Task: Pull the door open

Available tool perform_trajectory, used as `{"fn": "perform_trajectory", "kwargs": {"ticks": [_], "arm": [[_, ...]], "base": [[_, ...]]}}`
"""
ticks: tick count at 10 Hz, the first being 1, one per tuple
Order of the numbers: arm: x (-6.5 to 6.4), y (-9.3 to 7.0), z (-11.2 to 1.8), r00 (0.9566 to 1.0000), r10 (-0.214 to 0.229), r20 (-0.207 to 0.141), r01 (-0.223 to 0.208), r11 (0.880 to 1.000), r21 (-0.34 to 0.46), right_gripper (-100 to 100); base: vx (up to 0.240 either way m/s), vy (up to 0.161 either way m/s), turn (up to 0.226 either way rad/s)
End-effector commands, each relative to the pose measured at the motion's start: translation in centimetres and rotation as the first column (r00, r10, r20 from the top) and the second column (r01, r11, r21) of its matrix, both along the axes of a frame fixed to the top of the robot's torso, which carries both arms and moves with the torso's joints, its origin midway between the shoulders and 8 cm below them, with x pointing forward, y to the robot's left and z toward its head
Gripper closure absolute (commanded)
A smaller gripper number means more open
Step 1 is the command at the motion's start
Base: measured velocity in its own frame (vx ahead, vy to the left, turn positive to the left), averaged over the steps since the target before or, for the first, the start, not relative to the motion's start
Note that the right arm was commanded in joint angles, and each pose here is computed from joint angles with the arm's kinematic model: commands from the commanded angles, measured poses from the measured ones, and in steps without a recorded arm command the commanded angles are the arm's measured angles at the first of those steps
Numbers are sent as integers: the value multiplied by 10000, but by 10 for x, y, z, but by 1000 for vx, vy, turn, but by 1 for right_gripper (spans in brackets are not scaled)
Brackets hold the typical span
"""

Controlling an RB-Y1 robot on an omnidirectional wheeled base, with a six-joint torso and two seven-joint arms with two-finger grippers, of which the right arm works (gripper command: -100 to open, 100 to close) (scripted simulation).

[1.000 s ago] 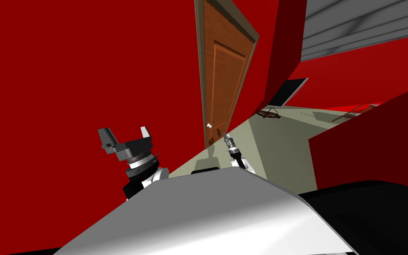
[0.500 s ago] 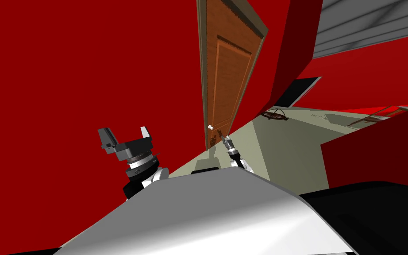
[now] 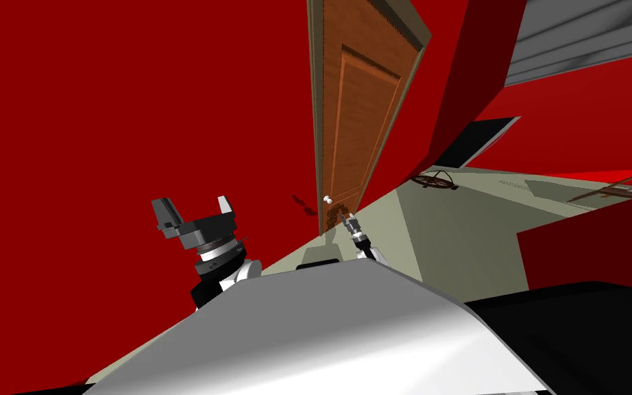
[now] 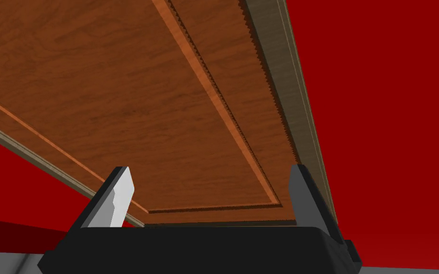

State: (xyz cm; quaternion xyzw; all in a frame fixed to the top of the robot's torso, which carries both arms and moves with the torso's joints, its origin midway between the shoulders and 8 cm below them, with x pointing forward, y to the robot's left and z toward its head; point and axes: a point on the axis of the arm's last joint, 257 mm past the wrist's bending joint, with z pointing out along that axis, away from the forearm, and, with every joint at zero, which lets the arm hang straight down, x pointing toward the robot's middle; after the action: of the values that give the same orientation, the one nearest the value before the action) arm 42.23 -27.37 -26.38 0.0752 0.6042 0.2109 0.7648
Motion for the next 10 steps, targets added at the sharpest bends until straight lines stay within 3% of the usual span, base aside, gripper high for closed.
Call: {"fn": "perform_trajectory", "kwargs": {"ticks": [1,5,10], "arm": [[0,0,-12,9999,-15,-166,8,9990,-443,-100],[-2,5,-40,9984,-23,-564,-55,9904,-1384,-100],[-7,12,-70,9951,7,-993,-244,9709,-2381,-100]], "base": [[84,-61,65],[81,-47,71],[77,-58,65]]}}
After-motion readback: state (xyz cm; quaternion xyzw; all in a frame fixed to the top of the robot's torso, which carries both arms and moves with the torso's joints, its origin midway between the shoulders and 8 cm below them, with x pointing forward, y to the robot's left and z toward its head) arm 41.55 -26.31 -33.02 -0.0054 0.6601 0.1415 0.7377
